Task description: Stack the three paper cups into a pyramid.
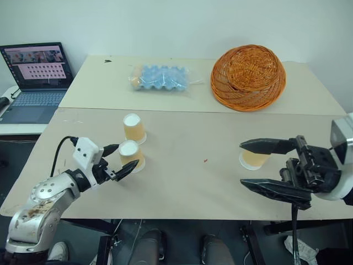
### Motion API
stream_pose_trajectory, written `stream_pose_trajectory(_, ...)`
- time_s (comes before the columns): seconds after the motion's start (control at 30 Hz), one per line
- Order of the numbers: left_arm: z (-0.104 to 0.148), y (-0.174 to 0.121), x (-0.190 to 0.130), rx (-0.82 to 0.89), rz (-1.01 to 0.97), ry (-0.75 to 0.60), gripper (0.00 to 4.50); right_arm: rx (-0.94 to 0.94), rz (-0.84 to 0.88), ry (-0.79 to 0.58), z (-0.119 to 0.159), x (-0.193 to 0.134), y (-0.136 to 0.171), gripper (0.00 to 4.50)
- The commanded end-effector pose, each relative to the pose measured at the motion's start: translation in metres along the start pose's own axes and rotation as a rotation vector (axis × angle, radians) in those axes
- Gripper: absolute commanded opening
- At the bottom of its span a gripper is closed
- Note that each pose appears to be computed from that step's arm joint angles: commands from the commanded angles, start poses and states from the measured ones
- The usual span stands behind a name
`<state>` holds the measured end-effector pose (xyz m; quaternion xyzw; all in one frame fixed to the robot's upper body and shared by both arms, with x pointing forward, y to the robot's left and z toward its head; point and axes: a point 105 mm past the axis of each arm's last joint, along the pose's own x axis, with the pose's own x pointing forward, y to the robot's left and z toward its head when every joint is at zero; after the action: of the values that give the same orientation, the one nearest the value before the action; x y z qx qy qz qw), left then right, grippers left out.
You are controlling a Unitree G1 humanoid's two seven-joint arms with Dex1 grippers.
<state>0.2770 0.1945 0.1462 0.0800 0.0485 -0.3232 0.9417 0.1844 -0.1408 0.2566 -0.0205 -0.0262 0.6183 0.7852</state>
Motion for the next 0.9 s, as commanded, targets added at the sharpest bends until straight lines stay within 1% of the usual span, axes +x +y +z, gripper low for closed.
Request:
stream_pose_trajectory(0.03,0.005,0.004,0.004,0.046,-0.011,-0.027,4.50,-0.049,0.012,-0.023,0.009,0.003,0.009,4.46)
stream_pose_trajectory(0.2,0.008,0.010,0.013,0.056,-0.007,-0.047,4.50,-0.049,-0.011,-0.022,0.009,0.004,0.010,4.46)
stream_pose_trajectory(0.4,0.011,0.003,0.024,0.057,-0.035,-0.058,4.50,-0.054,-0.026,-0.023,0.009,0.005,0.010,4.46)
stream_pose_trajectory(0.7,0.009,0.006,0.025,0.055,-0.037,-0.052,4.50,-0.059,-0.040,-0.027,0.009,0.007,0.011,4.46)
stream_pose_trajectory(0.8,0.009,0.007,0.025,0.055,-0.033,-0.054,3.73,-0.057,-0.045,-0.017,0.007,0.008,0.010,4.50)
stream_pose_trajectory(0.87,0.008,0.007,0.025,0.055,-0.033,-0.052,2.88,-0.056,-0.046,-0.018,0.007,0.008,0.010,4.50)
stream_pose_trajectory(0.9,0.007,0.007,0.025,0.055,-0.031,-0.051,2.68,-0.055,-0.047,-0.017,0.007,0.008,0.010,4.50)
